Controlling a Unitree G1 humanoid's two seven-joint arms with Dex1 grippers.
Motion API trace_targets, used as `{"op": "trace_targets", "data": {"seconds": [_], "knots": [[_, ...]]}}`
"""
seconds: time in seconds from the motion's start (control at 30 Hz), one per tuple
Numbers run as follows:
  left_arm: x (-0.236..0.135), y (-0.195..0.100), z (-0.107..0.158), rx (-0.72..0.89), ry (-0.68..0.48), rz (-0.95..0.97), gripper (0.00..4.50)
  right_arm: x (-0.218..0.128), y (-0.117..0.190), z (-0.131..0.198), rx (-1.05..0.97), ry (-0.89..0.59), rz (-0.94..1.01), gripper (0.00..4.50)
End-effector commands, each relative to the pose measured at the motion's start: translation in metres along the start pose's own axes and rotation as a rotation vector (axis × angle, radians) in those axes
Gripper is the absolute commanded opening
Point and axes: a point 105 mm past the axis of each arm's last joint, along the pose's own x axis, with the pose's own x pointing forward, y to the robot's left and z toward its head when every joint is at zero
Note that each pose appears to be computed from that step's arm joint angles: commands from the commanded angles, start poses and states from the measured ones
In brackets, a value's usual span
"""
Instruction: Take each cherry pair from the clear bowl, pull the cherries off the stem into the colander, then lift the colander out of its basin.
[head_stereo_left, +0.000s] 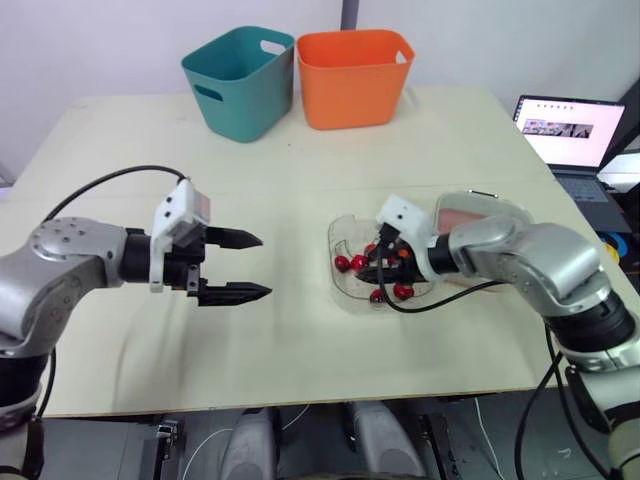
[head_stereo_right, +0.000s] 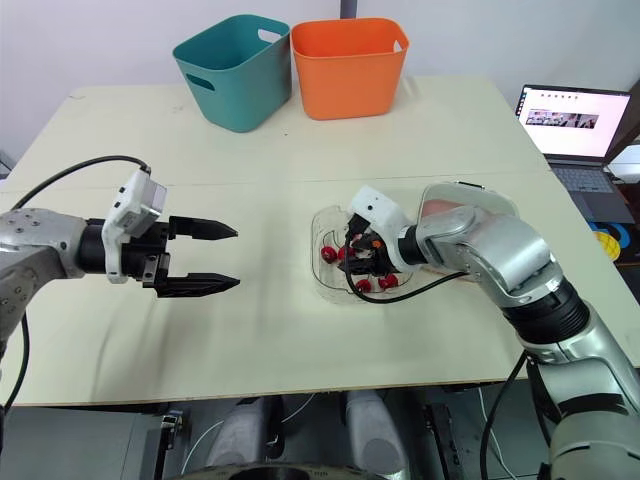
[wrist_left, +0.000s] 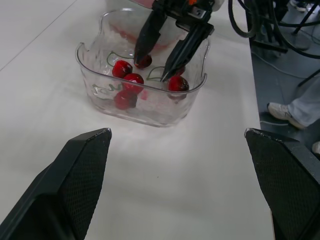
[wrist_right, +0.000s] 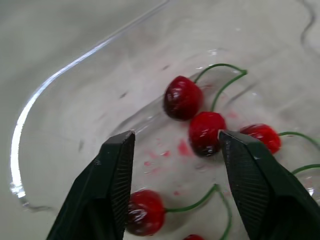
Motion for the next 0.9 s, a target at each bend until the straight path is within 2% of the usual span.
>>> {"op": "trace_targets", "data": {"seconds": [0.03, 0.83, 0.9], "knots": [[-0.001, -0.002, 0.008, 0.037, -0.029, 0.015, 4.50, 0.003, -0.008, 0.007, -0.041, -0.008, -0.041, 2.81], [0.002, 0.005, 0.009, 0.039, -0.073, 0.070, 4.50, 0.037, -0.006, -0.008, -0.093, 0.101, 0.002, 2.81], [0.002, 0.005, 0.009, 0.040, -0.074, 0.074, 4.50, 0.039, -0.009, -0.006, -0.084, 0.092, -0.008, 2.49]]}}
